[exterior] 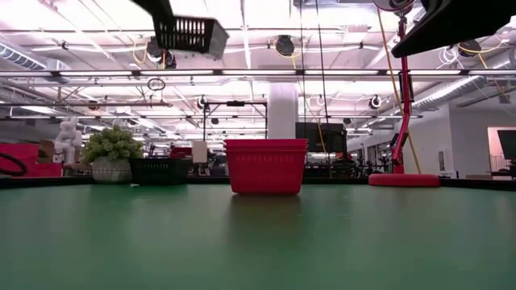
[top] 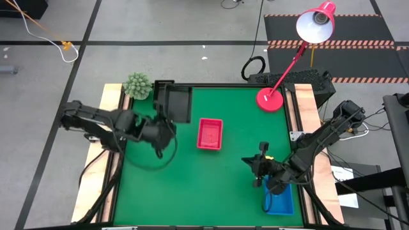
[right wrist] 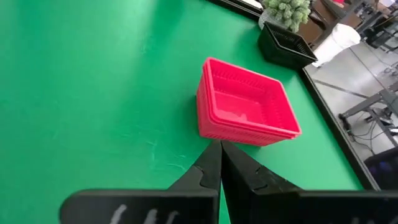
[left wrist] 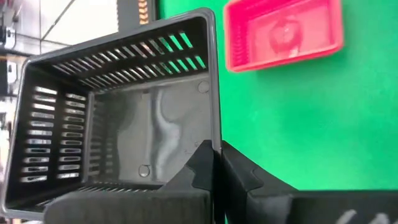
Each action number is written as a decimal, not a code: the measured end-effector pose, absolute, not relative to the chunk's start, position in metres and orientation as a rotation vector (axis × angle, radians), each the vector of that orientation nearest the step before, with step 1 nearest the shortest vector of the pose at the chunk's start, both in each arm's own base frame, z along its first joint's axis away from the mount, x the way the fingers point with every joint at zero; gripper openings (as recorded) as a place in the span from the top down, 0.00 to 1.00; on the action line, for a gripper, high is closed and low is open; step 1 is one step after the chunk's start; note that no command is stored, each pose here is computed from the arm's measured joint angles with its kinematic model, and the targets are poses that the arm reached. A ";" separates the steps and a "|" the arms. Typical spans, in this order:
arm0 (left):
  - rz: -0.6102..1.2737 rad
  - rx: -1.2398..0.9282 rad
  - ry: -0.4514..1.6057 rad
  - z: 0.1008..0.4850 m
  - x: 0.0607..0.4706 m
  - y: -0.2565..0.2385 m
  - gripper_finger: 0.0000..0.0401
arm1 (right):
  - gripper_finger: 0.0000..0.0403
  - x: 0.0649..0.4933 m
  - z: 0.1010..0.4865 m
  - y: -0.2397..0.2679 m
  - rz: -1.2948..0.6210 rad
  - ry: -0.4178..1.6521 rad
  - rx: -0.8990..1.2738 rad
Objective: Stack baskets by color
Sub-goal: Stack the bottom black bin on the stacked black bins, then return to Home Position
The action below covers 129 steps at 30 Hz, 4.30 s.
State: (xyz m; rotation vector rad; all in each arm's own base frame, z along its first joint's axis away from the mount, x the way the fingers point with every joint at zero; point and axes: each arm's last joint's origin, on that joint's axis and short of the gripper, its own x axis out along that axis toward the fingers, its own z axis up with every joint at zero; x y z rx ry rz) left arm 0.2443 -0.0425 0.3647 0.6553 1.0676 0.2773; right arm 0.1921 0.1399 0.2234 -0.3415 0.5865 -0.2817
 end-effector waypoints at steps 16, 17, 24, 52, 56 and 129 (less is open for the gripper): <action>0.353 0.470 1.028 0.272 0.197 0.084 0.98 | 1.00 0.188 0.232 0.136 -0.260 0.573 -0.376; 0.357 0.468 1.029 0.268 0.195 0.089 0.98 | 1.00 0.187 0.234 0.135 -0.259 0.569 -0.372; 0.387 0.547 1.040 0.247 0.186 0.112 0.97 | 1.00 0.182 0.241 0.132 -0.253 0.553 -0.352; 0.225 0.547 1.188 0.225 0.160 0.151 0.97 | 1.00 0.182 0.240 0.133 -0.206 0.581 -0.338; 0.195 0.495 1.184 0.223 0.155 0.153 0.99 | 1.00 0.182 0.240 0.133 -0.206 0.581 -0.340; -0.022 0.056 0.114 0.200 0.183 -0.041 0.99 | 1.00 0.099 0.188 0.063 0.036 0.081 -0.174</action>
